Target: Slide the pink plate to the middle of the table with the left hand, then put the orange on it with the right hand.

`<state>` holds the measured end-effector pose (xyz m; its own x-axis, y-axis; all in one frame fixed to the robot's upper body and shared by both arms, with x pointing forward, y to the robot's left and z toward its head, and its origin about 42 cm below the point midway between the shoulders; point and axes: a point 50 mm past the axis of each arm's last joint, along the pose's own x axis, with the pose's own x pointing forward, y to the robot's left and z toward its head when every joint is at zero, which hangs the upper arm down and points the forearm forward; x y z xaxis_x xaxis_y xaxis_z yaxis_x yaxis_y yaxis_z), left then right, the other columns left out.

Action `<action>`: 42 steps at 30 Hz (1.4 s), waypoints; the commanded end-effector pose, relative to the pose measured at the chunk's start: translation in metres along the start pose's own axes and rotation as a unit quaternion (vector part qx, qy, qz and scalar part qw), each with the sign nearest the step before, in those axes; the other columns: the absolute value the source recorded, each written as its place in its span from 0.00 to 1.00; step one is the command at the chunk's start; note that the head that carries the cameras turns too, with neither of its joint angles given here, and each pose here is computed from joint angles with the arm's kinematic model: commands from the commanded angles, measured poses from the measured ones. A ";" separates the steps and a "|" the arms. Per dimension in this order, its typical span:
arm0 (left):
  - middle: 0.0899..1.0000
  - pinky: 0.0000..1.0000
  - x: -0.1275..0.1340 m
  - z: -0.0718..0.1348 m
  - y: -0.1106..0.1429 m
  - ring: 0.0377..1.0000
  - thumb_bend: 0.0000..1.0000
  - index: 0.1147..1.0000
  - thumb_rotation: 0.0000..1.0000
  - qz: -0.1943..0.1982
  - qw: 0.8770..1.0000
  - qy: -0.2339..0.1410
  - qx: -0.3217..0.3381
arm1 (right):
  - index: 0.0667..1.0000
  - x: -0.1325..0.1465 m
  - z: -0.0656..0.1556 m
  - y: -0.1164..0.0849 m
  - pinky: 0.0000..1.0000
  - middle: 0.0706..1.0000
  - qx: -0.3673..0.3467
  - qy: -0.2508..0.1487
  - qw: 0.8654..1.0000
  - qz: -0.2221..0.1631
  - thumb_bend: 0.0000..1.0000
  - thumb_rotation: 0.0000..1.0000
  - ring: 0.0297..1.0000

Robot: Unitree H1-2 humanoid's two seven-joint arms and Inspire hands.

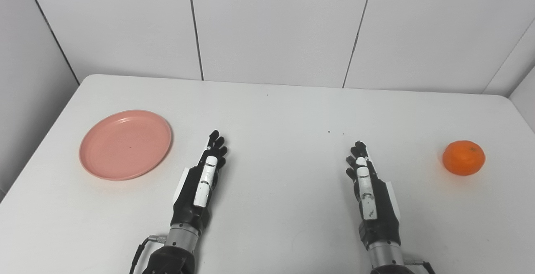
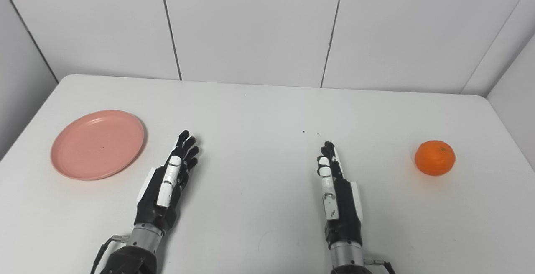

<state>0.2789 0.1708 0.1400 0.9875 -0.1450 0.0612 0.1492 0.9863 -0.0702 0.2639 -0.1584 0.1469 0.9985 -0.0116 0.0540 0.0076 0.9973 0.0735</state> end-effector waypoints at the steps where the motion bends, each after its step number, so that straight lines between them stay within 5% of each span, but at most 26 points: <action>1: 1.00 0.99 0.002 0.011 -0.004 0.99 0.43 1.00 1.00 -0.007 0.999 -0.032 -0.002 | 0.96 0.002 0.014 0.003 0.95 0.96 0.007 -0.050 0.999 0.004 0.23 1.00 0.94; 42: 1.00 0.98 0.003 0.012 -0.004 0.98 0.43 1.00 1.00 -0.006 0.999 -0.031 0.002 | 0.96 0.003 0.014 0.003 0.95 0.95 0.001 -0.050 0.999 0.003 0.23 1.00 0.94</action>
<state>0.2786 0.1705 0.1398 0.9875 -0.1459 0.0604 0.1500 0.9862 -0.0697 0.2636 -0.1583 0.1466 0.9985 -0.0121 0.0532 0.0084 0.9976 0.0691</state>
